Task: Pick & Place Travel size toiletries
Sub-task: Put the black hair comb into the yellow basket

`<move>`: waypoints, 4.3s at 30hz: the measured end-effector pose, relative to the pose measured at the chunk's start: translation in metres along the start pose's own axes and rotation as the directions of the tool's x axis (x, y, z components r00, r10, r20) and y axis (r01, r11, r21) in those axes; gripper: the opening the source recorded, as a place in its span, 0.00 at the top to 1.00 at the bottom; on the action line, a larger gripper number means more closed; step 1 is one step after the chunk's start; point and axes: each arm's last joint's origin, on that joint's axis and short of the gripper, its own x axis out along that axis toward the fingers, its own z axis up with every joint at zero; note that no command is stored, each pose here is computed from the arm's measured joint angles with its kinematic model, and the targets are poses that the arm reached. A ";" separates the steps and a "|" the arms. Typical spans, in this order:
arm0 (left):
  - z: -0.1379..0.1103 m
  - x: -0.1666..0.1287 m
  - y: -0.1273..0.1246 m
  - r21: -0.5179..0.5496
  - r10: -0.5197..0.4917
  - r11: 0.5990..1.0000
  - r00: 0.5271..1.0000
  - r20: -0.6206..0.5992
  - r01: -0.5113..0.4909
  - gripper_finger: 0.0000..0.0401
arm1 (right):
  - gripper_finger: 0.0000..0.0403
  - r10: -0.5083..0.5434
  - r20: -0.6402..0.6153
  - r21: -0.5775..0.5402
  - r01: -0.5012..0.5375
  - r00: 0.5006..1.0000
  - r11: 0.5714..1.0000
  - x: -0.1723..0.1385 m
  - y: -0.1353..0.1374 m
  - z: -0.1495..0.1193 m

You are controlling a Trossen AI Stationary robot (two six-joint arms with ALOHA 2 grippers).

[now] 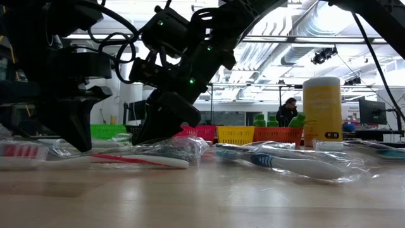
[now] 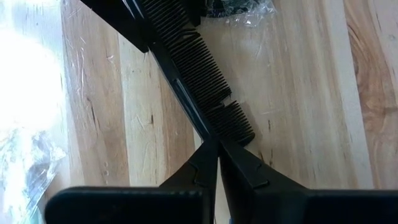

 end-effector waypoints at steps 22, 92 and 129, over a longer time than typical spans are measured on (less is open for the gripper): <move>0.005 -0.027 0.009 -0.077 0.089 0.992 0.991 -0.104 -0.098 0.87 | 0.67 -0.067 -0.012 0.030 0.067 0.998 0.997 -0.028 -0.008 0.009; 0.018 0.011 0.161 -0.664 0.119 0.747 0.989 0.083 -0.034 0.98 | 0.66 -0.179 -0.285 0.483 0.302 0.942 0.822 -0.094 -0.077 -0.070; 0.008 0.041 0.156 -0.792 0.020 0.610 1.000 -0.019 -0.027 1.00 | 0.78 -0.116 -0.195 0.778 0.226 0.974 0.586 -0.080 -0.075 -0.095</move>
